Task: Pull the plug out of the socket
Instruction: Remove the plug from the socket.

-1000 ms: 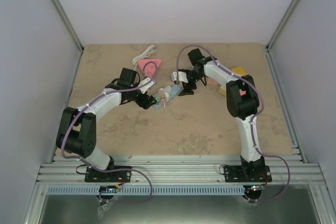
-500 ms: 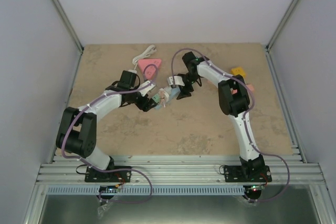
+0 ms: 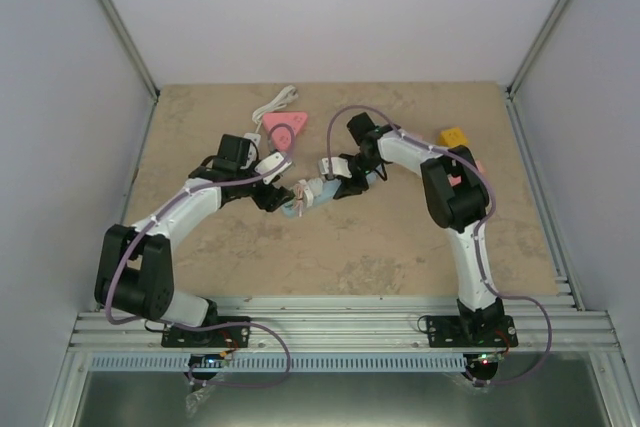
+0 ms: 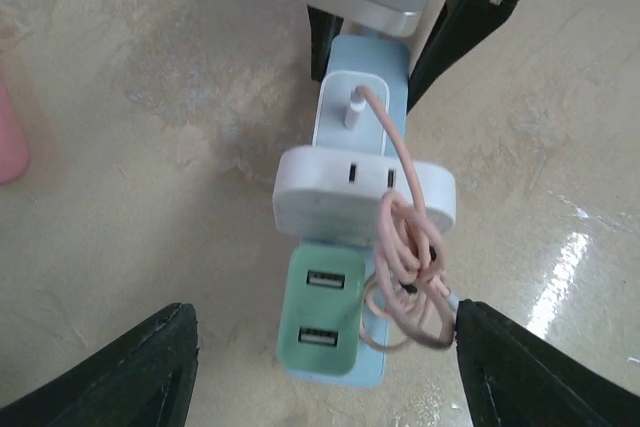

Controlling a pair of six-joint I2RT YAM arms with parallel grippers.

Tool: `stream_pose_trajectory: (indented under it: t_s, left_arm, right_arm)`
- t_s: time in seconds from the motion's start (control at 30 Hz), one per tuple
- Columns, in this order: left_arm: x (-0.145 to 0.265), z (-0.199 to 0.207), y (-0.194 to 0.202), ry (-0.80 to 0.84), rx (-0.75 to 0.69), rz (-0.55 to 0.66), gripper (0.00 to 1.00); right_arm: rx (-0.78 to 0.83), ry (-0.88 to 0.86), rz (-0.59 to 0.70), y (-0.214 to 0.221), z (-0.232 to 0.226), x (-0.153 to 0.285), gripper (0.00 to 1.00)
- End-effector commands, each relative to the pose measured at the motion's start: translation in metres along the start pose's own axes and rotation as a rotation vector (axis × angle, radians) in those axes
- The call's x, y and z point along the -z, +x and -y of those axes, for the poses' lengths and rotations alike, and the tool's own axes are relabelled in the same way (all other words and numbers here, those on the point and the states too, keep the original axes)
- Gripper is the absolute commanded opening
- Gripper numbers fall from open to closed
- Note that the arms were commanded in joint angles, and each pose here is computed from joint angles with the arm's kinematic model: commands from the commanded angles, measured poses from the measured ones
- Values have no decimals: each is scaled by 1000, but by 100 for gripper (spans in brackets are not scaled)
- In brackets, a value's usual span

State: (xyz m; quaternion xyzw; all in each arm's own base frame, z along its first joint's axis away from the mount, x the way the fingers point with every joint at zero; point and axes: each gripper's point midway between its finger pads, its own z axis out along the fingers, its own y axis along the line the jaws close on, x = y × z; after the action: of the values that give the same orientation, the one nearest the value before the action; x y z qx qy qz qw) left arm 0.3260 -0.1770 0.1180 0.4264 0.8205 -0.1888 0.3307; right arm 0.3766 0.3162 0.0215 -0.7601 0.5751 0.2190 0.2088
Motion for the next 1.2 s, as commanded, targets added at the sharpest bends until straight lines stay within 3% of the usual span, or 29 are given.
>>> stream_pose_trajectory:
  t_s: [0.0, 0.13, 0.6, 1.17]
  left_arm:
    - [-1, 12, 11, 58, -56, -16, 70]
    - [-1, 9, 17, 37, -81, -34, 63]
    - [5, -3, 33, -4, -105, -48, 56]
    - [-20, -4, 34, 123, -78, -81, 37]
  right_arm:
    - [-32, 17, 36, -19, -12, -1, 40]
    - [-37, 19, 50, -20, -15, -1, 38]
    - [-42, 4, 32, -12, -16, -8, 37]
    - [-41, 6, 29, -12, -14, -7, 37]
